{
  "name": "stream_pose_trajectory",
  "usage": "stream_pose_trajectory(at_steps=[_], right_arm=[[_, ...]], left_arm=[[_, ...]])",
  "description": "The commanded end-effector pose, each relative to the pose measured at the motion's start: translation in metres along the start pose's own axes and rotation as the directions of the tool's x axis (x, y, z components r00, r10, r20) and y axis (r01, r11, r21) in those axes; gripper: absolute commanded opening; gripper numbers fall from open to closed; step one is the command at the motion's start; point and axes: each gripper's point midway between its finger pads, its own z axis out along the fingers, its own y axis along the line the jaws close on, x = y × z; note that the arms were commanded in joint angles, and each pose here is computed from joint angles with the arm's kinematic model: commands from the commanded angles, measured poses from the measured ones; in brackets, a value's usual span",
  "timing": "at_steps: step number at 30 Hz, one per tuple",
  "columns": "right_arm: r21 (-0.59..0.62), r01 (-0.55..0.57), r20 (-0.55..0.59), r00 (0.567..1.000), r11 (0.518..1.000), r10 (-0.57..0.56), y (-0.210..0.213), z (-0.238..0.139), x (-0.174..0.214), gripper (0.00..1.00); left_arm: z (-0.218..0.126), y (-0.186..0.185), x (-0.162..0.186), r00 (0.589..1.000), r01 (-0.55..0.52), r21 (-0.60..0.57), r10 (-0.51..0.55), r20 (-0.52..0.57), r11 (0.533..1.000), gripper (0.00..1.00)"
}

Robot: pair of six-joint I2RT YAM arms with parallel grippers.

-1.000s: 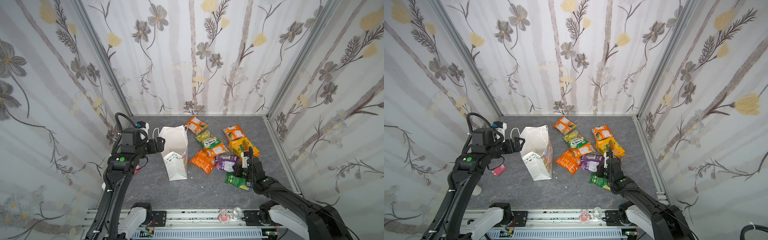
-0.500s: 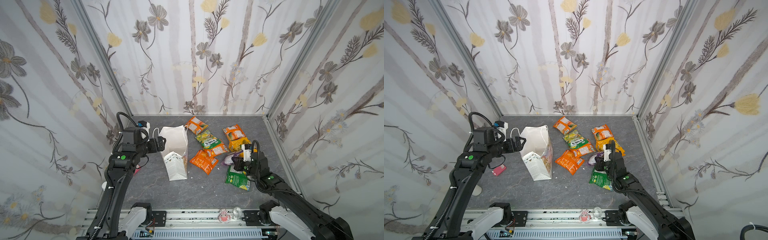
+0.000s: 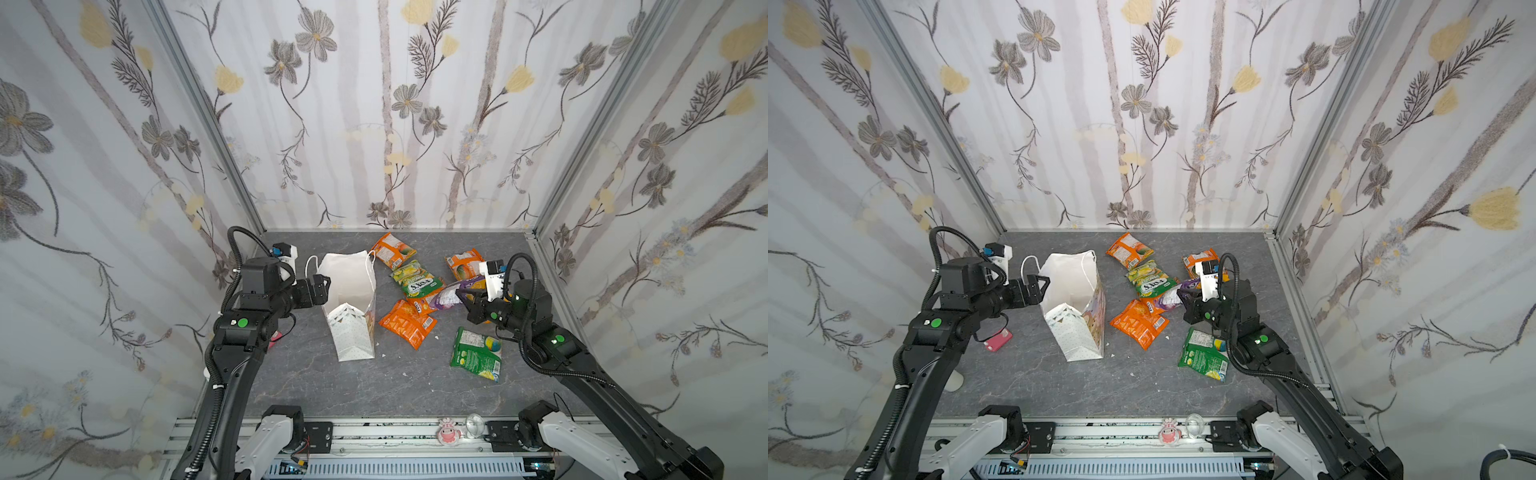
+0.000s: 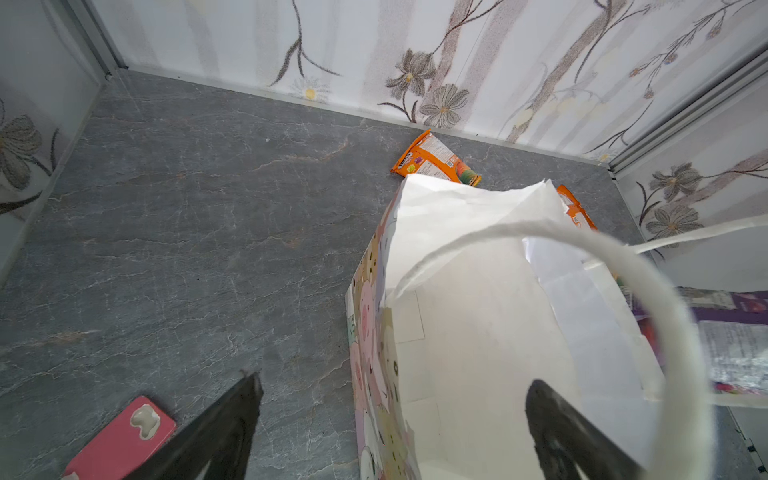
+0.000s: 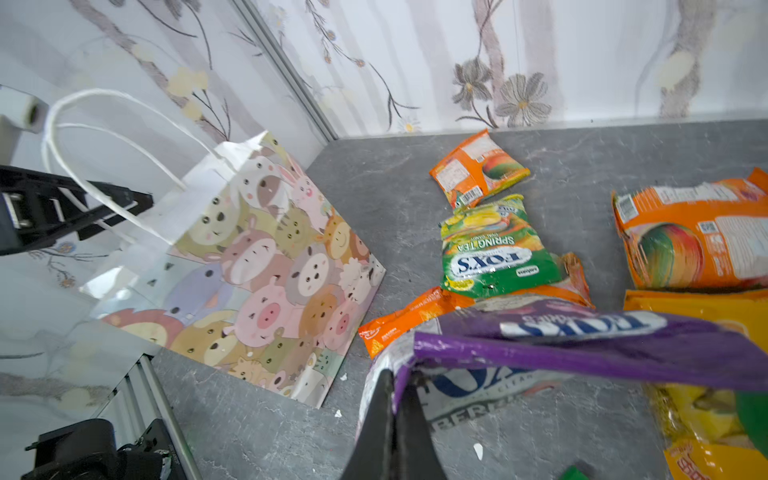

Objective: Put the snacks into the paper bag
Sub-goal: 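Lift the purple packet with the right gripper and carry it over the bag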

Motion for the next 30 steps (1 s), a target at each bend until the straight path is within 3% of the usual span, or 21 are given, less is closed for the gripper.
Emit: stream_pose_trajectory(at_steps=[1, 20, 30], right_arm=[[-0.052, 0.091, 0.03, 0.996, 0.995, -0.089, 0.026, -0.004, -0.023, 0.0], [-0.278, 0.3, 0.089, 0.954, 0.913, -0.286, 0.149, 0.003, -0.11, 0.0], [-0.466, 0.379, 0.174, 0.925, 0.8, -0.337, 0.223, 0.005, -0.145, 0.0]], left_arm=[[0.0, 0.003, -0.007, 0.999, -0.016, -0.019, 0.016, 0.029, 1.0, 1.0], [0.002, 0.002, 0.001, 1.0, -0.011, -0.009, 0.011, 0.01, 1.0, 1.0], [-0.001, 0.0, 0.003, 1.0, -0.008, 0.003, 0.008, 0.003, 1.0, 1.0]])
